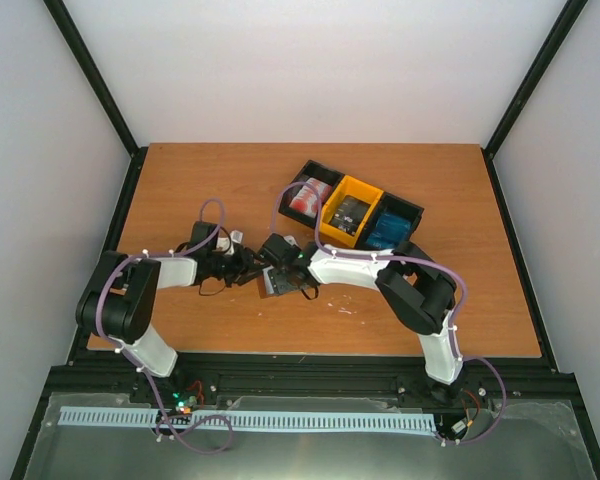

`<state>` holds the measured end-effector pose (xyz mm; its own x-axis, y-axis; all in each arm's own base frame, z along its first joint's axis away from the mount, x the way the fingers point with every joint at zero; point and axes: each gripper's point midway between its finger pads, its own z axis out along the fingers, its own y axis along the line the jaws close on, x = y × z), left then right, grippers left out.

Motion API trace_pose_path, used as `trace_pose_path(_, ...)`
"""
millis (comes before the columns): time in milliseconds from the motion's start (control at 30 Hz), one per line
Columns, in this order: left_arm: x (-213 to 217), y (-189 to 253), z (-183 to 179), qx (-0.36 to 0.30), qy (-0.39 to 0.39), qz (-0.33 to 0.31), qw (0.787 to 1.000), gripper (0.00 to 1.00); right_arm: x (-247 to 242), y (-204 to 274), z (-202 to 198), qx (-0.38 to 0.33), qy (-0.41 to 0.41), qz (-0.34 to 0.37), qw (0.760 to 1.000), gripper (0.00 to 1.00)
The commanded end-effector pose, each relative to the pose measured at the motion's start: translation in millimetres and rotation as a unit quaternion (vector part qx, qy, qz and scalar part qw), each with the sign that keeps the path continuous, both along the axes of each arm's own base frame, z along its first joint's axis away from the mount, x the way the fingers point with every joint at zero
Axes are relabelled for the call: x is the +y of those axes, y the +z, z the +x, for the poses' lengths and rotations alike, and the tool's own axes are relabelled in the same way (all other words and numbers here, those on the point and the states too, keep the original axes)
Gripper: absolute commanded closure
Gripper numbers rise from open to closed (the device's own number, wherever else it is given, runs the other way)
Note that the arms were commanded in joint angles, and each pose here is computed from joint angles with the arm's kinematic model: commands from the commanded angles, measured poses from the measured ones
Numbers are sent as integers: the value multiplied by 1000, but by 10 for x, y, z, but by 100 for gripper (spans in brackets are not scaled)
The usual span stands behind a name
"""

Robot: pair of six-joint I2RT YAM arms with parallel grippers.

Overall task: Put the credit cards into the card holder
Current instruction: Open the card holder at the center of the board.

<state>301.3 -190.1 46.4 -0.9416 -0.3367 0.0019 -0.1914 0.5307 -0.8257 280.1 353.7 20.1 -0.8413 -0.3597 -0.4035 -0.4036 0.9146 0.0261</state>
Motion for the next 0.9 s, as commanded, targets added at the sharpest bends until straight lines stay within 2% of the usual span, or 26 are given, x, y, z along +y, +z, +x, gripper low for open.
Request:
trace_pose_path(0, -17, -4, 69, -21, -14, 1, 1000, 62, -256, -475, -302, 92, 4, -38, 995, 27)
trace_pose_path(133, 98, -198, 36, 4, -2, 48, 999, 64, -211, -325, -269, 92, 7, -16, 996, 27)
trace_pose_path(333, 230, -271, 35, 5, 6, 101, 995, 66, -165, -15, -157, 91, 0, 27, 996, 32)
trace_pose_path(500, 189, -196, 56, -16, -15, 96, 995, 66, -169, 213, -75, 121, -28, 58, 991, 35)
trace_pose_path(600, 142, -135, 74, -32, -32, 89, 995, 66, -194, 353, -10, 149, -54, 80, 984, 41)
trace_pose_path(867, 119, 195, 163, -74, -34, 92, 992, 63, -67, 832, 197, 93, -27, 123, 988, 39)
